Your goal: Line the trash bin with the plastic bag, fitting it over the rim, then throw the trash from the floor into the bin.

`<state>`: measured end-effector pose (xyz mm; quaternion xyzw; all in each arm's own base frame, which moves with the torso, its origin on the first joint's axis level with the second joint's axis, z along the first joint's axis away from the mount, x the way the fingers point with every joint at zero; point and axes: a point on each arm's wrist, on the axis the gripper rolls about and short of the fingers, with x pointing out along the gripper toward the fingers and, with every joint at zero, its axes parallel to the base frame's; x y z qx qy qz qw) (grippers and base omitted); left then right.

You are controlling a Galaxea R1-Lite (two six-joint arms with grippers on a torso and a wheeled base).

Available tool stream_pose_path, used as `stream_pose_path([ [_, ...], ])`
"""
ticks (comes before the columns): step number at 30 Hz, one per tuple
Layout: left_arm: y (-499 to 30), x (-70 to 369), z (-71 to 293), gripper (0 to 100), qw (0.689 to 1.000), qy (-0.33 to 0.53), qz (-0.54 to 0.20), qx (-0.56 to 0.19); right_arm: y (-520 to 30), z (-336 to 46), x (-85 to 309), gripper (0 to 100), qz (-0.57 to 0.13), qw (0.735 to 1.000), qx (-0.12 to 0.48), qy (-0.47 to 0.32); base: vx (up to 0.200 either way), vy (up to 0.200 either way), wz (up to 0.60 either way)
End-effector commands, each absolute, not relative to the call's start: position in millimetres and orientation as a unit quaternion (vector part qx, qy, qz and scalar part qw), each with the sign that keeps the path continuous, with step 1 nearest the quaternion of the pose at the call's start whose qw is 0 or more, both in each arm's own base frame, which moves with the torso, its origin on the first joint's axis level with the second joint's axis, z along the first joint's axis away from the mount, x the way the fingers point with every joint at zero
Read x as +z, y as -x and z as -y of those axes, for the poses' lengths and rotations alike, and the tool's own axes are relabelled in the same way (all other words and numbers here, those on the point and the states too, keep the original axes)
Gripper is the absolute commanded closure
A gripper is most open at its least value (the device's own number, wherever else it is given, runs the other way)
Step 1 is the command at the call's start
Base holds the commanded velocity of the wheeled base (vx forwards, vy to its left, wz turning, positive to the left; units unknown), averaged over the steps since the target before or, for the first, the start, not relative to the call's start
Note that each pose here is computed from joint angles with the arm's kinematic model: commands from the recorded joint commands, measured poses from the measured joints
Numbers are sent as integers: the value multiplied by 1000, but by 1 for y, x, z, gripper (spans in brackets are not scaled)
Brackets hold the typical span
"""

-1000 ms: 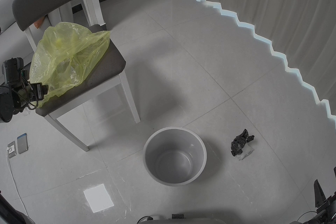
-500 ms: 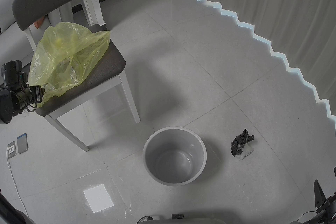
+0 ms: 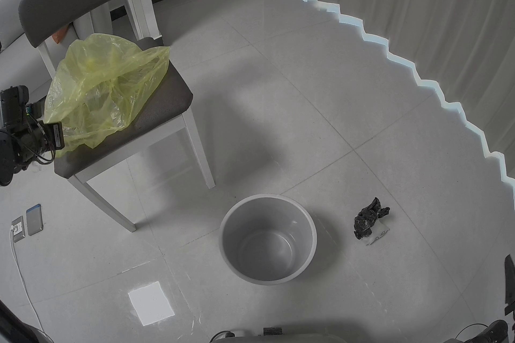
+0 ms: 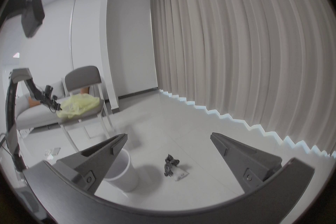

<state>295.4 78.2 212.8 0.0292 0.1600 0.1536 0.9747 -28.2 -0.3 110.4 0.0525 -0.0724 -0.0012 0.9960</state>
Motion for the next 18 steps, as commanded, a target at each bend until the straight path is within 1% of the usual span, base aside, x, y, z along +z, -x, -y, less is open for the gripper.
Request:
stream_pose_path([
  [1, -237, 305, -28, 100, 999, -43, -11, 15, 8, 0, 181, 0, 67, 994, 17, -85, 0, 0, 0],
  [3, -207, 343, -4, 100, 998, -46, 29, -43, -8, -1, 204, 0, 54, 997, 35, -50, 0, 0, 0],
  [6, -156, 392, 26, 100, 985, -43, 85, -143, -28, -2, 243, 0, 57, 997, 47, -36, 0, 0, 0],
  [8, -120, 421, 41, 100, 969, -35, 111, -220, -42, -2, 264, 0, 59, 997, 48, -34, 0, 0, 0],
  [9, -107, 431, 46, 100, 960, -30, 118, -251, -49, -2, 272, 0, 58, 997, 48, -33, 0, 0, 0],
  [10, -101, 436, 48, 100, 956, -29, 121, -266, -52, -2, 276, 0, 58, 997, 48, -33, 0, 0, 0],
  [11, -84, 449, 52, 100, 944, -23, 123, -305, -65, -2, 287, 0, 54, 997, 48, -33, 0, 0, 0],
  [13, -77, 454, 54, 100, 940, -19, 120, -319, -72, -3, 293, 0, 52, 997, 50, -34, 0, 0, 0],
  [14, -73, 456, 59, 100, 936, -23, 107, -336, -85, -3, 300, 0, 45, 997, 52, -34, 0, 0, 0],
  [18, -68, 442, 72, 100, 915, -67, 74, -391, -104, -7, 306, 0, 30, 996, 71, -35, 0, 0, 0],
])
